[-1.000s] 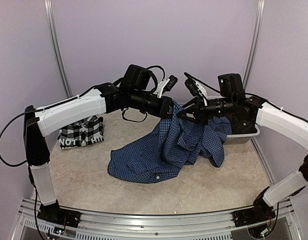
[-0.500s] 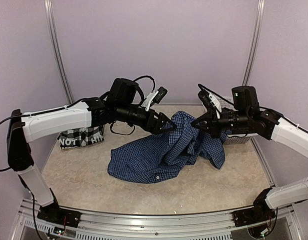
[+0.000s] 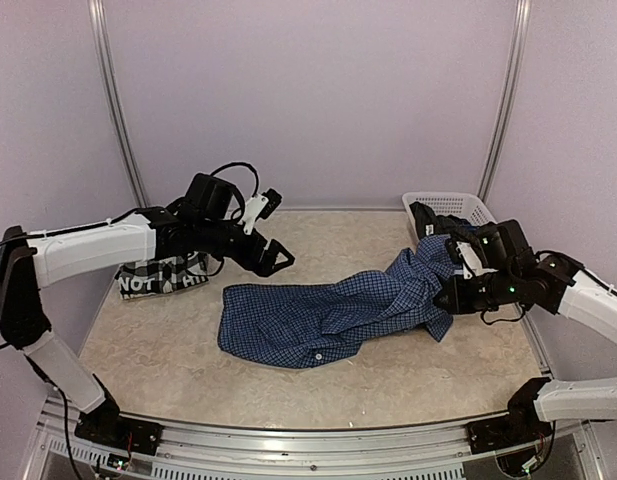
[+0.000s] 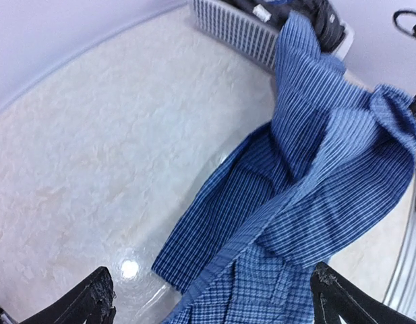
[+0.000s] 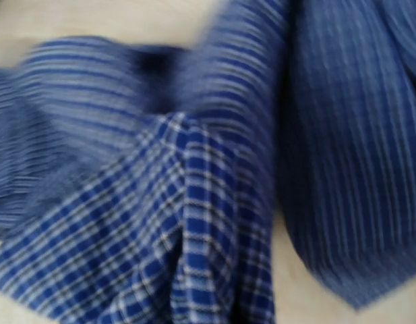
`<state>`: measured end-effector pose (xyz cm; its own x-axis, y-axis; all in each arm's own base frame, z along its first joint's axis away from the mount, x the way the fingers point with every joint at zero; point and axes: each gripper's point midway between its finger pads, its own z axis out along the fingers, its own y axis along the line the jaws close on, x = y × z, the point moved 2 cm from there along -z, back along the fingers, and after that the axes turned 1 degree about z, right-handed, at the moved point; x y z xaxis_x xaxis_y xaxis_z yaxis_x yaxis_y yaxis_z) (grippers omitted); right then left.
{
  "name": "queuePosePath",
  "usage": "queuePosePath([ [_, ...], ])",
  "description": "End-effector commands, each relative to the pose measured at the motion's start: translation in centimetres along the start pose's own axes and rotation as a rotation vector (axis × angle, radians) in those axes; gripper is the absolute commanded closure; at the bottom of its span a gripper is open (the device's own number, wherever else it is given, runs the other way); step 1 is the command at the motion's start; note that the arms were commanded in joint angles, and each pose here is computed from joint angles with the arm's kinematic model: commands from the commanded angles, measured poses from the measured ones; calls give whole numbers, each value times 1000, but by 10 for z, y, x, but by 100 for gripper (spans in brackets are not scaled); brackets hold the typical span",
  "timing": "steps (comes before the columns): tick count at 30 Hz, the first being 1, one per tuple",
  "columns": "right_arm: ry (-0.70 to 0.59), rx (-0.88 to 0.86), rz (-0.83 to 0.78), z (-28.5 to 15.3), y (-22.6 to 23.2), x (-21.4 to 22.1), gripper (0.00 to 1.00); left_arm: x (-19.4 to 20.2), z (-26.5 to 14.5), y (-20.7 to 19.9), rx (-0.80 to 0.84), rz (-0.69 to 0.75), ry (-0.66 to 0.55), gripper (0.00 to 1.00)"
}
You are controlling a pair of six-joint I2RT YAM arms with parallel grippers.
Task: Fold and stack the long sleeve shirts
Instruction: Flatten out the crumpled shirt at the center of the board.
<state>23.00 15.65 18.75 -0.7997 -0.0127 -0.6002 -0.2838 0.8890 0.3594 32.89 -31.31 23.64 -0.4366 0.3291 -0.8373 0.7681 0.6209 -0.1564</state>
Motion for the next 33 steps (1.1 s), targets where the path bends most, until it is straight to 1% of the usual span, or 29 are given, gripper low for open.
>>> queuePosePath([
  [1, 103, 103, 171, 12, -27, 34, 100, 62, 28, 29, -61, 94, 234, 4],
  [4, 137, 123, 175, 19, -34, 43, 100, 84, 33, 33, 4, 99, 300, 4],
  [7, 129, 113, 173, 19, -34, 37, 100, 106, 38, 27, 77, 98, 371, 4],
  [9, 117, 107, 161, 19, -34, 31, 100, 121, 41, 25, 96, 92, 410, 4],
  [11, 118, 110, 149, 20, -35, 26, 100, 131, 42, 22, 111, 99, 434, 5],
  [14, 117, 109, 130, 22, -36, 18, 100, 131, 42, 13, 153, 102, 427, 5],
  [18, 122, 95, 113, 28, -34, 12, 100, 118, 35, 13, 122, 134, 377, 4],
  [21, 126, 91, 99, 31, -33, 6, 100, 104, 27, 6, 146, 157, 321, 3],
  [23, 122, 81, 87, 32, -30, 1, 100, 103, 24, 1, 155, 174, 308, 2],
  [25, 118, 79, 74, 31, -29, -7, 100, 113, 27, 0, 131, 193, 343, 1],
  [30, 102, 75, 44, 26, -32, -29, 100, 150, 40, 3, 42, 241, 483, 1],
  [33, 103, 80, 24, 27, -35, -38, 100, 161, 42, -3, 12, 271, 530, 1],
])
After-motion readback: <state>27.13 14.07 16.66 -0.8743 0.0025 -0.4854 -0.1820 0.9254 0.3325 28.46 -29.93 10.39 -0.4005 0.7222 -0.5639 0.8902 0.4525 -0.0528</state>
